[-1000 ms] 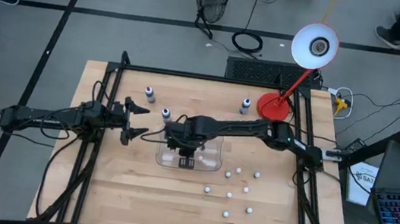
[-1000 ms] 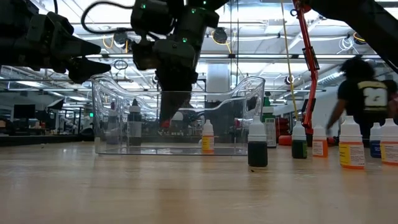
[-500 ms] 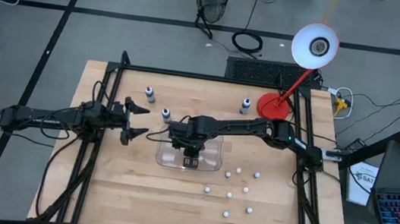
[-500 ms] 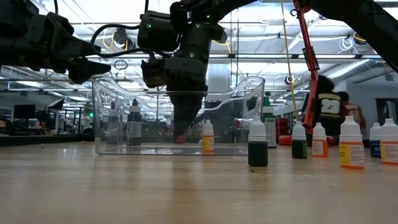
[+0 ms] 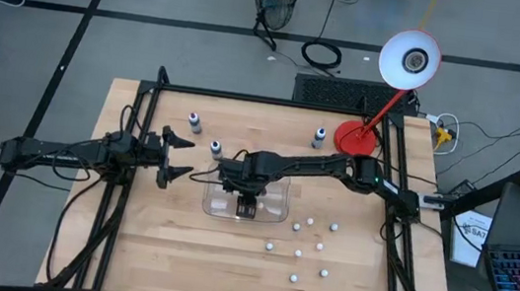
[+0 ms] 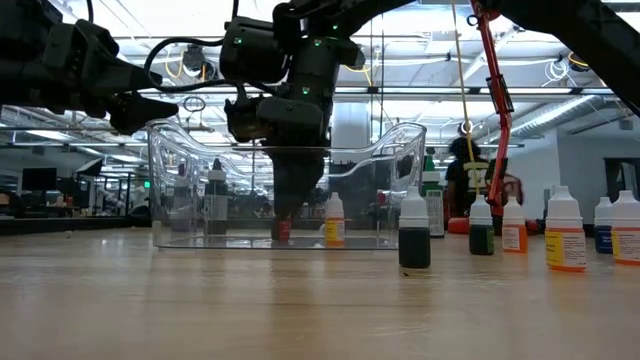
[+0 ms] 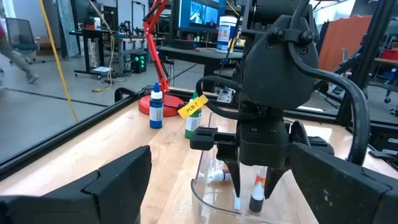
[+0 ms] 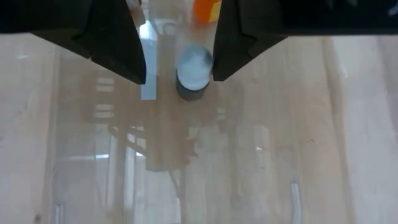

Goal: Pick & Place food coloring
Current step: Put the red food coloring bottle into the transparent bin, then put the small black food coloring bottle into the transparent bin

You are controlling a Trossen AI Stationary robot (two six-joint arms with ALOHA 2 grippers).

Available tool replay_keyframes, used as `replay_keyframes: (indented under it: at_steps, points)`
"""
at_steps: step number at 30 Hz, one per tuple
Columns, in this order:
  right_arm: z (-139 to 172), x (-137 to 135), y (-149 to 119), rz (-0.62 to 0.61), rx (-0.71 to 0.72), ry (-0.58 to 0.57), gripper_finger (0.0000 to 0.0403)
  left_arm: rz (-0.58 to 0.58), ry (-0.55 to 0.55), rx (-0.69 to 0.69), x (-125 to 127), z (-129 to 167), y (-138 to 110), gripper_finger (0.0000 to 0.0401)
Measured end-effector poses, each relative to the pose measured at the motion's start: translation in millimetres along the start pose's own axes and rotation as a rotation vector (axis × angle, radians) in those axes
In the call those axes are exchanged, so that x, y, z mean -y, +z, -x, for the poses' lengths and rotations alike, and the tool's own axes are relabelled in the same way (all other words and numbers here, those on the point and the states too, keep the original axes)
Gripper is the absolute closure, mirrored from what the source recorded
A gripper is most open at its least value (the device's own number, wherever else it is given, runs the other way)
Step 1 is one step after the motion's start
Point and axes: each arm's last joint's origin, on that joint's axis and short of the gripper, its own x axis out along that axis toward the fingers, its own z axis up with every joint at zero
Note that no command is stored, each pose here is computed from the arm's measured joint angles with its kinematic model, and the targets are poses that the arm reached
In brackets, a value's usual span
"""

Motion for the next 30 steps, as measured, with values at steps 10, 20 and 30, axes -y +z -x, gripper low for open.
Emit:
replay_keyframes:
  at_steps: [10, 20, 30]
  points:
    - [62, -10, -2, -0.053, 0.108, 0.011, 0.0234, 0.0, 0.0, 0.0, 0, 0, 0, 0.0022]
    - [147, -72, -64, -0.358, -0.065, -0.081, 0.0239, 0.0, 0.0, 0.0, 0, 0, 0, 0.0022]
    - [170, -136, -131, -0.569, -0.083, -0.274, 0.0239, 0.0, 0.0, 0.0, 0, 0, 0, 0.0022]
